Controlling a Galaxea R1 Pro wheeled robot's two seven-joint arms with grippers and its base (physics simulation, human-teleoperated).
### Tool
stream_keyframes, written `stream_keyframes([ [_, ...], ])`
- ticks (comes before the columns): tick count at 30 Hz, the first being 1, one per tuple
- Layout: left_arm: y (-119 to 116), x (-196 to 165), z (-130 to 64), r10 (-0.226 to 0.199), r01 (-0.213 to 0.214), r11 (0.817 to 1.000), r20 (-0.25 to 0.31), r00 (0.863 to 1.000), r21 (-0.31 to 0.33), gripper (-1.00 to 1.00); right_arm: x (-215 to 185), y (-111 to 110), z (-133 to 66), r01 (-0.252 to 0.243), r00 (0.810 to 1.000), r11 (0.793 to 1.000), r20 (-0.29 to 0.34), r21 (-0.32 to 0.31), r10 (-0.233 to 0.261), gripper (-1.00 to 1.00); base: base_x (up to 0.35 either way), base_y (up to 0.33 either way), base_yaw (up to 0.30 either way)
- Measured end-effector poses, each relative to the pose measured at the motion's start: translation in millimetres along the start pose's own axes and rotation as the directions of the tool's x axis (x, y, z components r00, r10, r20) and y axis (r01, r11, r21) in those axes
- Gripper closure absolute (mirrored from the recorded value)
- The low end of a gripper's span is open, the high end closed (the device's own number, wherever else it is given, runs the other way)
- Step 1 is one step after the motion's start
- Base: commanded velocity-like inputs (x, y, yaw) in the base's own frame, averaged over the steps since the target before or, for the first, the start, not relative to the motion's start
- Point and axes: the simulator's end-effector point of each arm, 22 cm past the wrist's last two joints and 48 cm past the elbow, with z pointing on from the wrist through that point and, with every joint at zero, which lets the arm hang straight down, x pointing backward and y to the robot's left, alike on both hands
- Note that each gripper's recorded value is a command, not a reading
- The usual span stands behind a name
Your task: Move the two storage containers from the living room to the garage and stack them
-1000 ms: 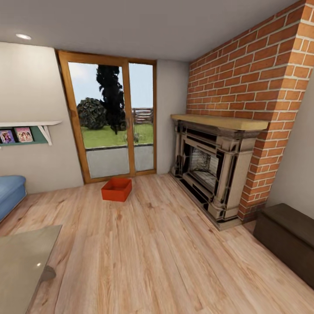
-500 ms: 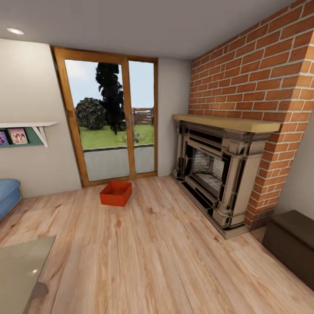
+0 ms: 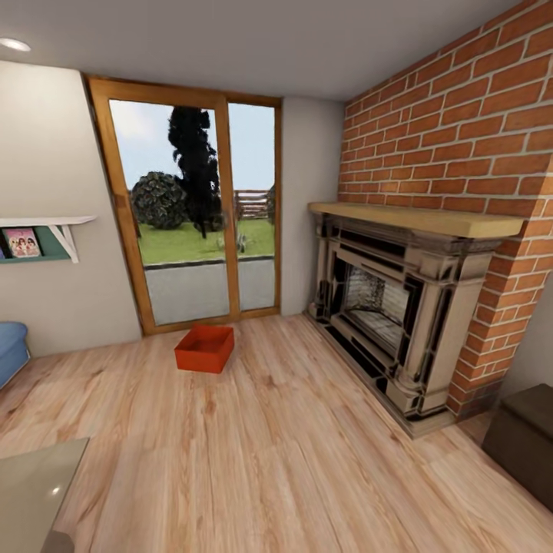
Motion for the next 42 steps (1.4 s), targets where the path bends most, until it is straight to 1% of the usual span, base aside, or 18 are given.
stream_keyframes([
  [23, -0.1, -0.8, 0.0, 0.002, -0.002, 1.000, 0.002, 1.000, 0.000, -1.00, 0.0, 2.1, -0.3, -0.007, 1.000, 1.000, -0.001, 0.008, 0.007, -1.00, 0.326, 0.113, 0.005],
  [29, 0.0, -0.5, 0.0, 0.002, -0.002, 1.000, 0.002, 1.000, 0.000, -1.00, 0.1, -1.0, -0.1, -0.007, 1.000, 1.000, -0.001, 0.012, 0.007, -1.00, 0.326, 0.067, 0.197],
  [42, -0.8, 1.2, -0.1, 0.000, 0.000, 1.000, -0.003, 1.000, 0.001, -1.00, 0.4, -3.6, 0.0, -0.013, 1.000, 1.000, -0.002, 0.017, 0.013, -1.00, 0.326, 0.003, 0.271],
])
